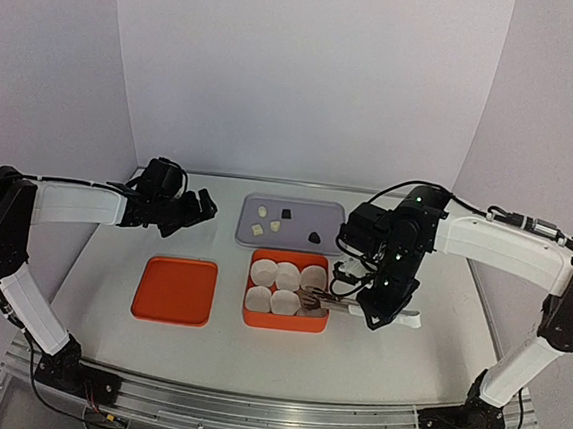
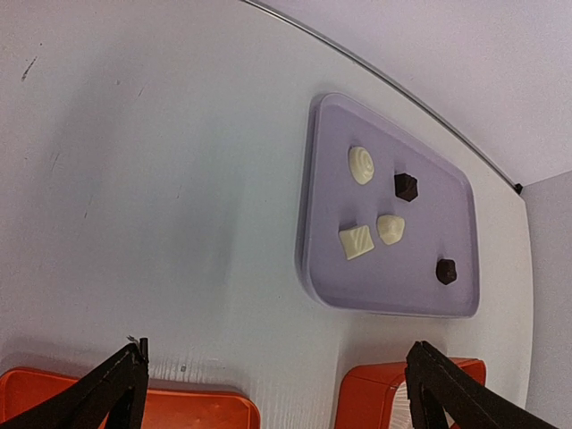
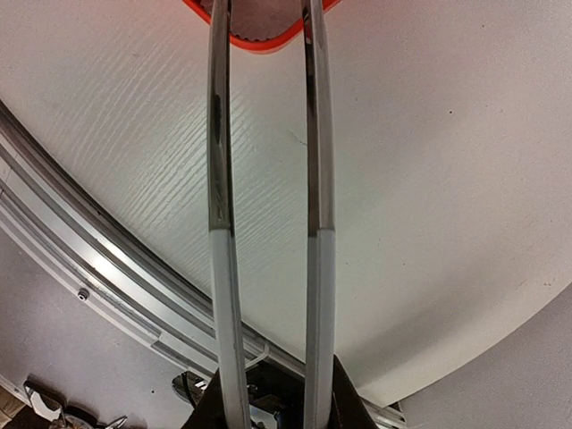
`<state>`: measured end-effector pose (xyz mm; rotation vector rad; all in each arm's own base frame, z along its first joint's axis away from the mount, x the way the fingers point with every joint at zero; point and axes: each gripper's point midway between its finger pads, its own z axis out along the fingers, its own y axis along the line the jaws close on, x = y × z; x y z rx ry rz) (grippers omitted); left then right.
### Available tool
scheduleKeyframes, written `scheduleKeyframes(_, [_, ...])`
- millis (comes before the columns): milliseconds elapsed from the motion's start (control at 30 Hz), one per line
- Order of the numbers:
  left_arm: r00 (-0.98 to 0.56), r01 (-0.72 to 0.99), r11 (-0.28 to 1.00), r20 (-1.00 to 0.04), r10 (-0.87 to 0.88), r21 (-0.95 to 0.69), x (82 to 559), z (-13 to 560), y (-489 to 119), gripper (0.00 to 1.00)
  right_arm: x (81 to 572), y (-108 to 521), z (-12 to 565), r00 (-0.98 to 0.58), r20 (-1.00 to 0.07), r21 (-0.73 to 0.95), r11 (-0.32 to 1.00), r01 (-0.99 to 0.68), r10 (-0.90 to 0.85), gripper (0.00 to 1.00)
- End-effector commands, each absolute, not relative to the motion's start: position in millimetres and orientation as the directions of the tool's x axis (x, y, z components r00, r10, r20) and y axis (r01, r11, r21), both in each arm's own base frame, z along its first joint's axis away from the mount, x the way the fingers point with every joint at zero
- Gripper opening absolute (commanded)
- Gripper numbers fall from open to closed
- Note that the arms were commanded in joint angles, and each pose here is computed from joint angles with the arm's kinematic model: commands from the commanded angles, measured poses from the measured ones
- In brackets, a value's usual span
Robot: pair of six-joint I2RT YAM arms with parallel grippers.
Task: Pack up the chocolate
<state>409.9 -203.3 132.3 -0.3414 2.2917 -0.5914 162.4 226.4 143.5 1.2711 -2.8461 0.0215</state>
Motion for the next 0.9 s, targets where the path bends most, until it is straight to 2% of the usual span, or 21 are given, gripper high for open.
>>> scheduleKeyframes(0, [-0.666, -0.035, 0.851, -0.622, -0.411, -0.525, 413.5, 148.4, -207.3, 1.0, 169.4, 219.3, 153.2, -0.654, 0.023, -0.067, 0.651, -0.756, -0.756, 0.06])
scheduleKeyframes(500, [-0.664, -0.039, 0.853, -0.624, -0.411, -0.521, 410.9, 149.0, -205.2, 1.0, 169.7, 220.2, 146.5, -0.632, 0.062, -0.068, 0.629, -0.774, -0.772, 0.06])
scheduleKeyframes(867, [-0.66, -0.049, 0.853, -0.624, -0.418, -0.519, 410.2, 149.2, -202.9, 1.0, 174.3, 219.7, 144.4, -0.632, 0.067, -0.091, 0.626, -0.774, -0.772, 0.11])
